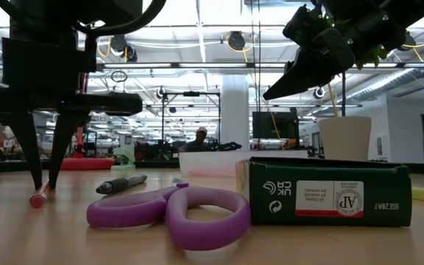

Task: Pack school essentials
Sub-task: Put the orange pencil into the purple supply box

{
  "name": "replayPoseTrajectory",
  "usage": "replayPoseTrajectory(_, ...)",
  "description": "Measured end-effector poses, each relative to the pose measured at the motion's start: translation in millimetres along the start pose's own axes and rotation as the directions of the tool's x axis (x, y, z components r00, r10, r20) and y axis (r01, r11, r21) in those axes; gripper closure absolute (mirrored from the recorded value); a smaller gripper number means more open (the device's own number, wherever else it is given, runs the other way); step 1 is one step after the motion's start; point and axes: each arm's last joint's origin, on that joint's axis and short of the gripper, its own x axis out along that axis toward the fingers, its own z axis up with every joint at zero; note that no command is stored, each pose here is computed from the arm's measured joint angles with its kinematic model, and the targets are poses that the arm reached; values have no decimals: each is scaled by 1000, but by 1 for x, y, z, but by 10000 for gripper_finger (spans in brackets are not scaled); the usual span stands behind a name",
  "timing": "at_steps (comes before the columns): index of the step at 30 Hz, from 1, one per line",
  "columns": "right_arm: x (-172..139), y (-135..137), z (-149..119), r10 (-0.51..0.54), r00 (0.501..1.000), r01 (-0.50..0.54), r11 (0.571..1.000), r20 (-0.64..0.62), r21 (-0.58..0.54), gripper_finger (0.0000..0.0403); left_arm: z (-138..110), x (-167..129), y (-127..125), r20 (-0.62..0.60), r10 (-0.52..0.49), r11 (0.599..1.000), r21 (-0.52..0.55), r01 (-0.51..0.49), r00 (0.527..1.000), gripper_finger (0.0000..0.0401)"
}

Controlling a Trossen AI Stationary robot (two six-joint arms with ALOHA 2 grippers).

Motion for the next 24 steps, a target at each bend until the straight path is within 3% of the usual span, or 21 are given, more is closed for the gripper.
replayPoseTrajectory(16, 0, 0, 0, 0, 1000, 0, 1000, 0, 0, 246, 2, -5, -4, -18, 56, 984, -171, -58, 998, 377)
replayPoseTrajectory(24, 0, 0, 0, -1, 1000, 1, 1000, 4, 1, 246, 2, -23, -9, 23, 100, 958, -272, -90, 995, 377)
